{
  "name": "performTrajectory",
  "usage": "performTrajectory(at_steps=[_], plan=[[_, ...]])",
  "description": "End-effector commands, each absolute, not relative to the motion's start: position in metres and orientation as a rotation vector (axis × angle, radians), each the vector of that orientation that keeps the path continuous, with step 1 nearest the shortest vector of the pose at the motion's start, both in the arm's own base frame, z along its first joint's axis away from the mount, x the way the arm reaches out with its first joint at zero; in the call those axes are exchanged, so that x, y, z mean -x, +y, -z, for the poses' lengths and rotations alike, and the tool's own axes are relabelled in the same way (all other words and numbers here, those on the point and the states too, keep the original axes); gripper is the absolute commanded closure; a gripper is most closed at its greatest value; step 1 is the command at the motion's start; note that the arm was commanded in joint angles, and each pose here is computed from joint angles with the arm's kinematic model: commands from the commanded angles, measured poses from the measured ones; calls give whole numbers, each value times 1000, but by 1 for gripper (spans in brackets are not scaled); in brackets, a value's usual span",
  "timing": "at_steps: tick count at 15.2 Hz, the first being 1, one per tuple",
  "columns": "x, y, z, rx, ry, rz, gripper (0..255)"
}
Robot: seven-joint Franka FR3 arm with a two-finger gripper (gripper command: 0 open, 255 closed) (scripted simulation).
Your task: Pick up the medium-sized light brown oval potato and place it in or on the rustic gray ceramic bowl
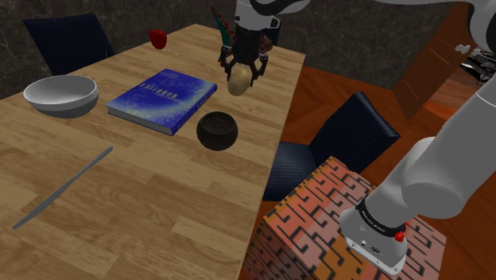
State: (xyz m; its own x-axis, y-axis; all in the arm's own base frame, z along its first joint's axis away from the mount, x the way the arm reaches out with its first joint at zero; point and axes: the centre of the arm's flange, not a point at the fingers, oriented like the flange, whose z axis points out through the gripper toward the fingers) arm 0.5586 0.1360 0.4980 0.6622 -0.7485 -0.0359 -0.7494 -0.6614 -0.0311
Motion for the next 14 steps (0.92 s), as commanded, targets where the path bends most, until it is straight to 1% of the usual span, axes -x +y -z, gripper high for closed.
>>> performTrajectory(at_steps=[1,6,14], plan=[[-551,163,-497,2823,1275,-31,255],[-532,232,-497,2823,1275,-31,255],[-532,232,-455,2823,1275,-31,255]])
